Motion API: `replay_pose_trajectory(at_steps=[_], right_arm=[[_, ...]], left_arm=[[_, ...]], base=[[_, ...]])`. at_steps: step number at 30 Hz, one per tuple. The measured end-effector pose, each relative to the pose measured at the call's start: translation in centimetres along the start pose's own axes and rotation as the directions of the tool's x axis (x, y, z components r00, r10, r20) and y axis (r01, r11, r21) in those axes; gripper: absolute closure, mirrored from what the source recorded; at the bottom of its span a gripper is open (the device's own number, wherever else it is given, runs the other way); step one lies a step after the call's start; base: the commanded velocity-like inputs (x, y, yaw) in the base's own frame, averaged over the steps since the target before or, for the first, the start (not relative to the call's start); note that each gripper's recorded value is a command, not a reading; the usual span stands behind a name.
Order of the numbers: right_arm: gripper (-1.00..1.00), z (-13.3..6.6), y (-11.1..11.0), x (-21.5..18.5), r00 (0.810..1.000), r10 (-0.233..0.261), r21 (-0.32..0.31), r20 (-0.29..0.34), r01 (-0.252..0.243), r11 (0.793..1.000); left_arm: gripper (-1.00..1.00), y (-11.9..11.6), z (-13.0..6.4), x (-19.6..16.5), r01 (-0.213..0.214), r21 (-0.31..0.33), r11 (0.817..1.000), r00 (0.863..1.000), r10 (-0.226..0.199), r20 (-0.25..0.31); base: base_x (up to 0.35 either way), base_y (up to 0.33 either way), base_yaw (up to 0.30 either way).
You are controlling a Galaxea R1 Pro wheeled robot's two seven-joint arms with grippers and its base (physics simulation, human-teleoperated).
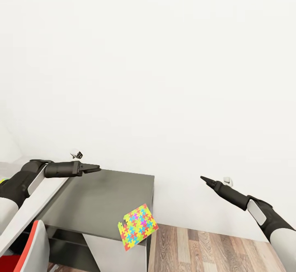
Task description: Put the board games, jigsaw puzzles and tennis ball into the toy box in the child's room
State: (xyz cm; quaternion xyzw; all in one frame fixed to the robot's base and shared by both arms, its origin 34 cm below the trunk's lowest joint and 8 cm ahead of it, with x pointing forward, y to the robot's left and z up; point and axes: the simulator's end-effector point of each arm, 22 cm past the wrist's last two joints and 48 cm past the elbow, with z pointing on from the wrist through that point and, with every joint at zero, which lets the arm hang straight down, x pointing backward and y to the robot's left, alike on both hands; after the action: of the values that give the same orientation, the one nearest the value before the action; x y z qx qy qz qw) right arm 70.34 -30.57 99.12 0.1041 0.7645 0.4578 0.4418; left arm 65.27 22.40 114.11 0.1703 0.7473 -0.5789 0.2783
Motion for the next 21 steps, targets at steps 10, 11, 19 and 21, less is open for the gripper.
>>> replay_pose_trajectory(at_steps=[10, 11, 19, 21], right_arm=[[-1.00, 0.5, -0.4, 0.9, 0.998, 0.055, -0.004, -0.032, -0.055, 0.998], [-1.00, 0.5, -0.4, 1.0, 0.997, 0.065, -0.008, -0.039, -0.066, 0.998], [-1.00, 0.8, 0.3, 1.1, 0.995, 0.085, -0.062, -0.048, -0.088, 0.994], [-1.00, 0.8, 0.8, 1.3, 0.994, 0.099, -0.090, -0.056, -0.103, 0.991]], left_arm=[[-1.00, 0.7, 0.2, 0.1, -0.001, 0.000, 1.000, 1.000, 0.001, 0.000], [-1.00, 0.8, 0.2, 0.1, -0.001, 0.000, 1.000, 1.000, 0.001, 0.000], [-1.00, 1.4, 0.4, 0.2, -0.001, 0.000, 1.000, 1.000, 0.001, 0.000], [-1.00, 1.6, 0.4, 0.3, -0.001, 0.000, 1.000, 1.000, 0.001, 0.000]], base=[[0.000, 0.000, 0.000], [0.000, 0.000, 0.000], [0.000, 0.000, 0.000], [0.000, 0.000, 0.000]])
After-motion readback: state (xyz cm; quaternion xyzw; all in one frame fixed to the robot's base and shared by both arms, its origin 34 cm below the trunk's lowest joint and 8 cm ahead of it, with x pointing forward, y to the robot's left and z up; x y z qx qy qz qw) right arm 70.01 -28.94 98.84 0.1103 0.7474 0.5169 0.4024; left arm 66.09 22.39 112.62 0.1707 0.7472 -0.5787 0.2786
